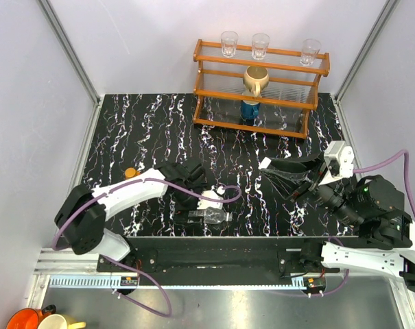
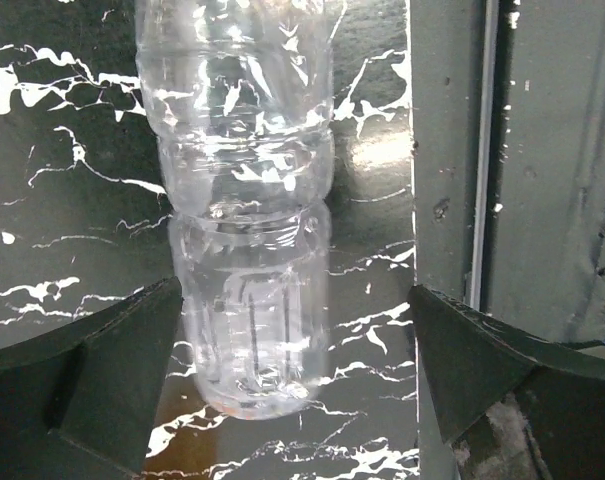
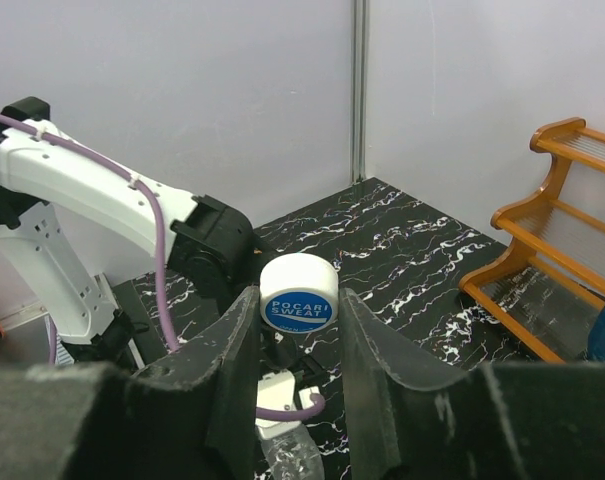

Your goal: Screw on the bottle caps

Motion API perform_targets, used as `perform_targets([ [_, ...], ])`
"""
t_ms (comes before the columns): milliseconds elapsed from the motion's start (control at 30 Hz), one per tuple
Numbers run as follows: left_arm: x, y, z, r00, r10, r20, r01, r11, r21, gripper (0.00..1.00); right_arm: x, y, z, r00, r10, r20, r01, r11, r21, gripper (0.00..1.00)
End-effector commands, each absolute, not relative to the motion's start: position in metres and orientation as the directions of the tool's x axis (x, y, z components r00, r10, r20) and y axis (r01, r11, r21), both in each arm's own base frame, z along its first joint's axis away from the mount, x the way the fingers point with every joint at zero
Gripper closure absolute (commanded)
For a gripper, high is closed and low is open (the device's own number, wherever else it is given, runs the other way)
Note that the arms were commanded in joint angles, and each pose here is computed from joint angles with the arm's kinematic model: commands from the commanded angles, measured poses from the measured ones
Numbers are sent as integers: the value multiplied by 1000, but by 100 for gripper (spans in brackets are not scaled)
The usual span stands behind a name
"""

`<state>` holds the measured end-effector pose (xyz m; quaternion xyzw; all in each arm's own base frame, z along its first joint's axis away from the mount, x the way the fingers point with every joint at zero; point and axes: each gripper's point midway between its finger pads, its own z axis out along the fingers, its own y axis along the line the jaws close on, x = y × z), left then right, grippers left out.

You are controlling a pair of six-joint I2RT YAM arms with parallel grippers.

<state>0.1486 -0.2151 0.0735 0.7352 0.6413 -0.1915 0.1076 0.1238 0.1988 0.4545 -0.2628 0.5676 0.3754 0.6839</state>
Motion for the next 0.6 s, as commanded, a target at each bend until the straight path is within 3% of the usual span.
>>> perform_targets([
  [0, 164, -232, 64, 123, 882, -455, 984, -169, -62, 1, 120, 196, 472, 87, 255, -963, -821, 565, 76, 62],
  [200, 178, -230, 46, 48, 900, -433, 989, -105, -109, 1, 118, 192, 475, 85, 260, -962, -823, 562, 79, 62],
  [567, 195, -215, 23, -13, 941, -339, 1000, 18, 11, 2, 115, 188, 476, 71, 264, -962, -827, 555, 91, 61],
])
